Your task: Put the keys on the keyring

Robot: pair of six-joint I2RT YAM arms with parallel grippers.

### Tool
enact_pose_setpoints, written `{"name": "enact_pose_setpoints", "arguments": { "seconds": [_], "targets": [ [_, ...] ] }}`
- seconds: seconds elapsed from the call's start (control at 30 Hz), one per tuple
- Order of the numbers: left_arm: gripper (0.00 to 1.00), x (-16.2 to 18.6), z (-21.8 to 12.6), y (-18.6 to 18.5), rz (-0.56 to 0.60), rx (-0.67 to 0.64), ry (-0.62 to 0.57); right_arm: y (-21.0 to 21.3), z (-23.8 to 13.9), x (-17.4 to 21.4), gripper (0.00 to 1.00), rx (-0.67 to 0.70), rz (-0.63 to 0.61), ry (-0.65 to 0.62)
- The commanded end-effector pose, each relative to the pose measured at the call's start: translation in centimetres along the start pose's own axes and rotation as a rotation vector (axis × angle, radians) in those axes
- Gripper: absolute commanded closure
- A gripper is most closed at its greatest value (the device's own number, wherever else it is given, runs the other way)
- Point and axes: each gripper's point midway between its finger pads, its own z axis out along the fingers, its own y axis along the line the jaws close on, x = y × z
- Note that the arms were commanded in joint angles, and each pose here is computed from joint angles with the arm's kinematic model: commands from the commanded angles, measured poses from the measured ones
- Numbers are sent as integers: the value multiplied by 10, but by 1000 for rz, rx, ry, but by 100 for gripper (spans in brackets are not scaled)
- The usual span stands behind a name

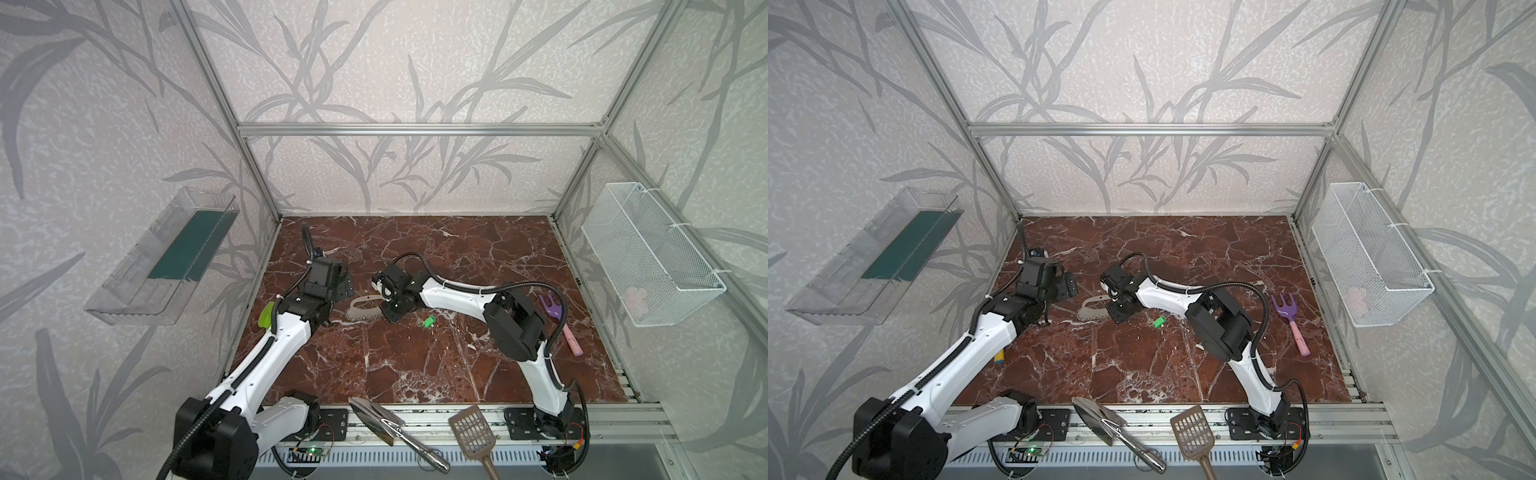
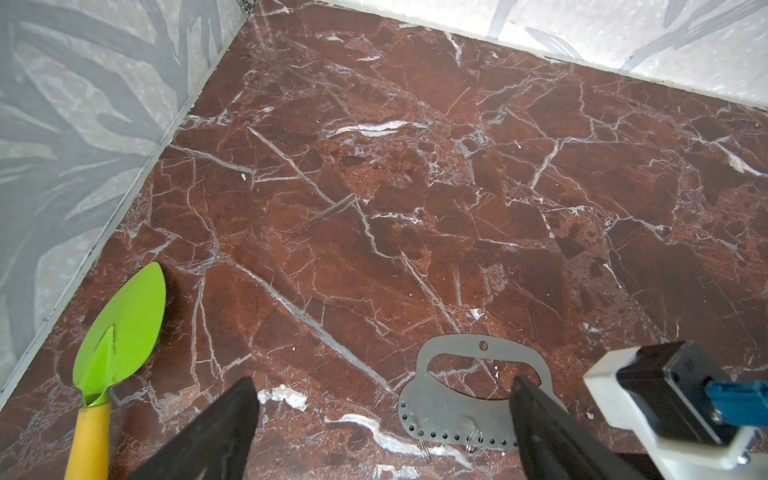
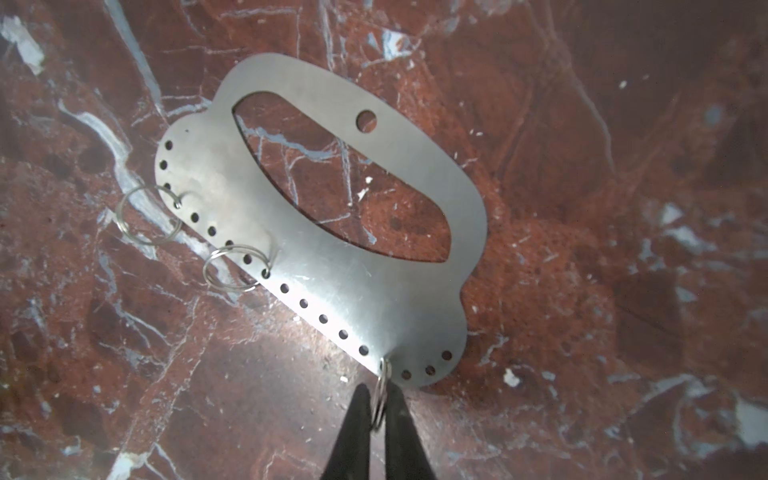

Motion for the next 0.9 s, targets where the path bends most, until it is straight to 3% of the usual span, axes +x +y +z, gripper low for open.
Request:
{"name": "enact_pose_setpoints", "arguments": {
  "seconds": [0.0, 0.17, 0.43, 0.67, 0.87],
  "targets": [
    [5, -15, -14, 0, -18, 3, -36, -3, -1, -2, 98, 22, -15, 3],
    [5, -23, -21, -4, -23, 29, -54, -18, -11, -10, 100, 1, -10, -20],
    [6, -45, -38, -29, -22, 167, -98, -10, -56, -34, 100, -139, -111, -186],
    [6, -84, -71, -64, 21, 345, -172, -1, -125, -72, 100, -213, -213, -419],
    [10, -110, -107, -108, 107, 597, -239, 2, -191, -110, 100, -267, -276, -631]
  ]
}}
